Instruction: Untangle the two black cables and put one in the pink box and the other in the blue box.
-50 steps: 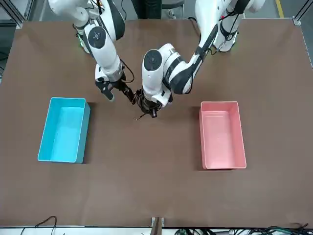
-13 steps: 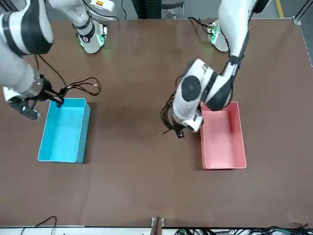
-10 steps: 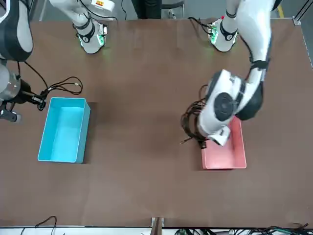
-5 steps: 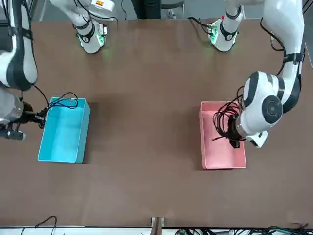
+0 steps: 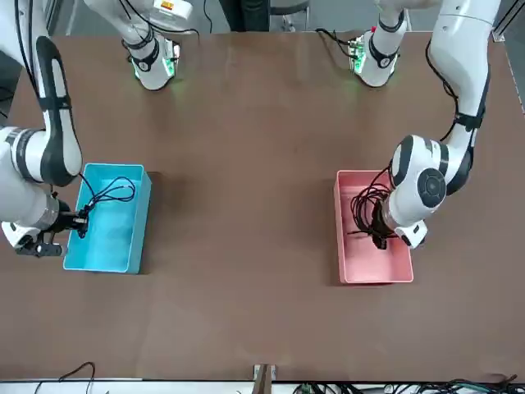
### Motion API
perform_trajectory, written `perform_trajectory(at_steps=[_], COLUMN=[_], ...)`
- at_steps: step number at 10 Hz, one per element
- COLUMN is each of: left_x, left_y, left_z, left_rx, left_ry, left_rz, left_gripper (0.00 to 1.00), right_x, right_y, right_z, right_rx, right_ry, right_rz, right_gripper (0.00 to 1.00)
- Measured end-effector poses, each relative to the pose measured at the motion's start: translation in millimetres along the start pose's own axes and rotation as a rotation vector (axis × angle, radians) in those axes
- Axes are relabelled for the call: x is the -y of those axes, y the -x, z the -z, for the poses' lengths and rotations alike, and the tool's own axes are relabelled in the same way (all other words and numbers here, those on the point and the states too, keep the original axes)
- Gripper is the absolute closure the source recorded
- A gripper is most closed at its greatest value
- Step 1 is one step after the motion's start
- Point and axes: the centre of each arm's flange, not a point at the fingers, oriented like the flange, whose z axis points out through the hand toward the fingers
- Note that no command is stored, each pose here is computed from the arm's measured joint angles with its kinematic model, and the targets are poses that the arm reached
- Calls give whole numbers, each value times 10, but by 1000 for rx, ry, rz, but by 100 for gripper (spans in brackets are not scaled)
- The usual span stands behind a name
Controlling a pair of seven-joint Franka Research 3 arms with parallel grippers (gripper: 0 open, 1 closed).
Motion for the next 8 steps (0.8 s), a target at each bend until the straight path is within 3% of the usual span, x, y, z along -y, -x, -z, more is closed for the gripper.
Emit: perform_trajectory(at_steps=[2,4,5,8], left_x=[-43,-58,31,441], left_y=[-52,-27,61,293], left_z=[116,702,1116,2042], left_rx=[-1,-15,-32,-80], left_ry=[21,74,80,66], left_rz=[-3,-14,-66,-227], left_gripper=[42,13,0,0], right_x=[8,14,23,38], right_y=[-41,-62,-69,-80], right_z=[-68,-104,-118,-116], right_rx=[-18,-26,-28,-32], right_ry=[3,4,4,3], right_rz=[7,13,16,21], right_gripper=[89,87,76,30])
